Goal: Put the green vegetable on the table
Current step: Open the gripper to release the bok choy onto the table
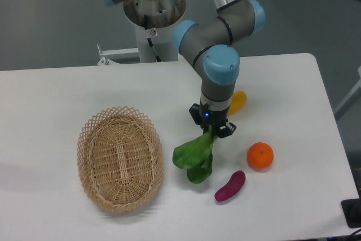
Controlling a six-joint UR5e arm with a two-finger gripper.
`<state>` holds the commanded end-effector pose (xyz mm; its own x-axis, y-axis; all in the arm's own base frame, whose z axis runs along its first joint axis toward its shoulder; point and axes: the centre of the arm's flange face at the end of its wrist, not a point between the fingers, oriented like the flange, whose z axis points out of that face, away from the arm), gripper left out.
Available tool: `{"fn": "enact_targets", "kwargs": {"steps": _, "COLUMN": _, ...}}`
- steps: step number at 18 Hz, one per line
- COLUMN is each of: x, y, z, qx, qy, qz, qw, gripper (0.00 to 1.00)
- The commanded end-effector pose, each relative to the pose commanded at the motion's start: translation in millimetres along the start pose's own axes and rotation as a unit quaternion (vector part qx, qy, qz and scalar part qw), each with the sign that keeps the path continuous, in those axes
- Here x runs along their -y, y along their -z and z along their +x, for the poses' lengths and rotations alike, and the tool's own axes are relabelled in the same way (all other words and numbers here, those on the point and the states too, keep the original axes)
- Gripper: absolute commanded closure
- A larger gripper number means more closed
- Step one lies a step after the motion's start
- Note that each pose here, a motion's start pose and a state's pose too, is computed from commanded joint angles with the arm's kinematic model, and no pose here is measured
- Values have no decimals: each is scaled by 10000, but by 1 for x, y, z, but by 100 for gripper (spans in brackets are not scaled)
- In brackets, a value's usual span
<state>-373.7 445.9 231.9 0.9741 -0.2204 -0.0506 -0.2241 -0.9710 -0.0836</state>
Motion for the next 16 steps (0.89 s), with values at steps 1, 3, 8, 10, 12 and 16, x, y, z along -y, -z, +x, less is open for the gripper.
{"fn": "enact_targets", "kwargs": {"steps": 1, "x": 0, "y": 0, "z": 0, "qx": 7, "qy": -8, "qz": 3, "qw": 10000, "gripper": 58}}
{"fn": "enact_targets", "kwargs": {"steps": 3, "x": 0, "y": 0, "z": -1, "qx": 14, "qy": -1, "qz": 6, "qw": 10000, "gripper": 37}}
{"fn": "enact_targets", "kwargs": {"steps": 8, "x": 4, "y": 13, "z": -9, "qx": 309, "qy": 4, "qz": 134, "qw": 9994, "gripper": 0}}
{"fn": "enact_targets", "kwargs": {"steps": 10, "x": 2, "y": 19, "z": -12, "qx": 360, "qy": 46, "qz": 154, "qw": 9992, "gripper": 0}}
{"fn": "enact_targets", "kwargs": {"steps": 12, "x": 4, "y": 25, "z": -16, "qx": 434, "qy": 42, "qz": 177, "qw": 9989, "gripper": 0}}
{"fn": "enact_targets", "kwargs": {"steps": 16, "x": 10, "y": 57, "z": -41, "qx": 769, "qy": 64, "qz": 274, "qw": 9966, "gripper": 0}}
